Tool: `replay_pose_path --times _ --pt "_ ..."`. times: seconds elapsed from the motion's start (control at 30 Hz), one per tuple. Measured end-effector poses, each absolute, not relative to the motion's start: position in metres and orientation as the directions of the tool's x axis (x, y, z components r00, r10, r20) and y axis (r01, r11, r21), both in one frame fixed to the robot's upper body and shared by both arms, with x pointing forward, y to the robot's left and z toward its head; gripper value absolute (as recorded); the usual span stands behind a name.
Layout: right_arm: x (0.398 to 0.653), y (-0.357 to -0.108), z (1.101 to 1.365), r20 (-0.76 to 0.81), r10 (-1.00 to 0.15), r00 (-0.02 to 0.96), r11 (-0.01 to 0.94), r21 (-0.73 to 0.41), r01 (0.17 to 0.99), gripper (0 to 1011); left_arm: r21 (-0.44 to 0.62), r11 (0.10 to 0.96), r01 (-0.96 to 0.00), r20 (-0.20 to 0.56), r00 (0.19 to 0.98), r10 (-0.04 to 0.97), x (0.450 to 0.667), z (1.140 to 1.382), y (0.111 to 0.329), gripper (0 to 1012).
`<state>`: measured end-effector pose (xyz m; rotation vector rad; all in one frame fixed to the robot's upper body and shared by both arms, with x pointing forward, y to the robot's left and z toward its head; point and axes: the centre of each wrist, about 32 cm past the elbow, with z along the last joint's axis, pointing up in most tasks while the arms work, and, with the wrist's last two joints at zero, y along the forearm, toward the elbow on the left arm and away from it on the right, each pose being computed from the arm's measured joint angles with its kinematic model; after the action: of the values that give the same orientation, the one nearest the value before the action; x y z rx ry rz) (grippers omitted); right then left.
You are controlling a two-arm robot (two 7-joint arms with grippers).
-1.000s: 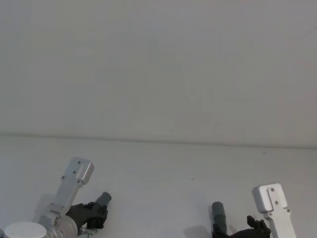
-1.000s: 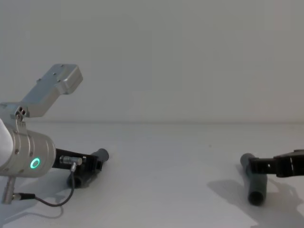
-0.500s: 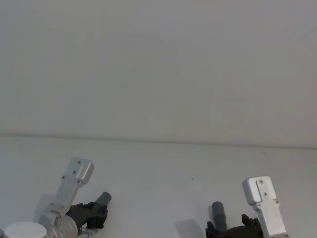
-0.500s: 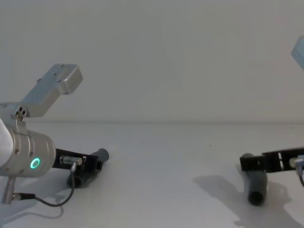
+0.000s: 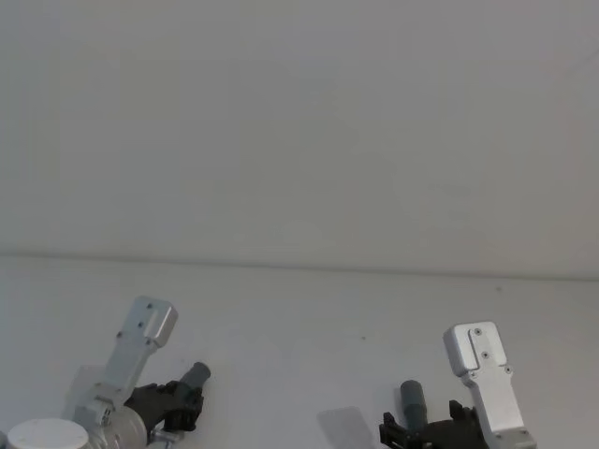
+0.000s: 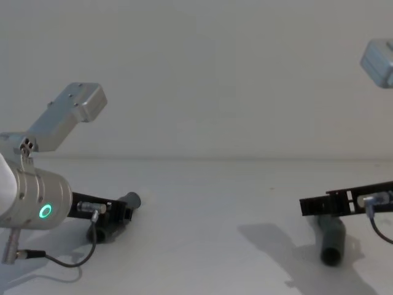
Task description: Use both hands to pick up one end of the pipe from the table, align the ends, and insert them.
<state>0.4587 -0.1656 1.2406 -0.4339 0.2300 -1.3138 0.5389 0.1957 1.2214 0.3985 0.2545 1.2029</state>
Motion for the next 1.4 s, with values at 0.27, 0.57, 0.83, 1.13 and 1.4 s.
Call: replay_pose_path --times 0.27,0.57,0.83,1.13,1.4 --pt "0.462 -0.16 1.236 0.109 -0.972 0.207 0.137 -0.449 0.883 1002 0.429 0.303 -0.851 0.019 0.344 0.939 0.539 1.221 0.196 327" --pt "0.465 -0.153 1.231 0.119 -0.976 0.18 0.105 -0.467 0.878 1002 0.429 0.303 -0.851 0.019 0.344 0.939 0.539 1.221 0.196 327" --pt "0.468 -0.15 1.23 0.106 -0.981 0.164 0.091 -0.495 0.864 1002 0.429 0.303 -0.851 0.019 0.344 0.939 0.539 1.221 0.196 327" --pt "0.47 -0.148 1.229 0.091 -0.985 0.148 0.08 -0.521 0.85 991 0.429 0.303 -0.851 0.019 0.344 0.939 0.539 1.221 0.196 327" --pt "0.471 -0.148 1.229 0.081 -0.987 0.141 0.076 -0.534 0.842 799 0.429 0.303 -0.851 0.019 0.344 0.939 0.539 1.221 0.196 327"
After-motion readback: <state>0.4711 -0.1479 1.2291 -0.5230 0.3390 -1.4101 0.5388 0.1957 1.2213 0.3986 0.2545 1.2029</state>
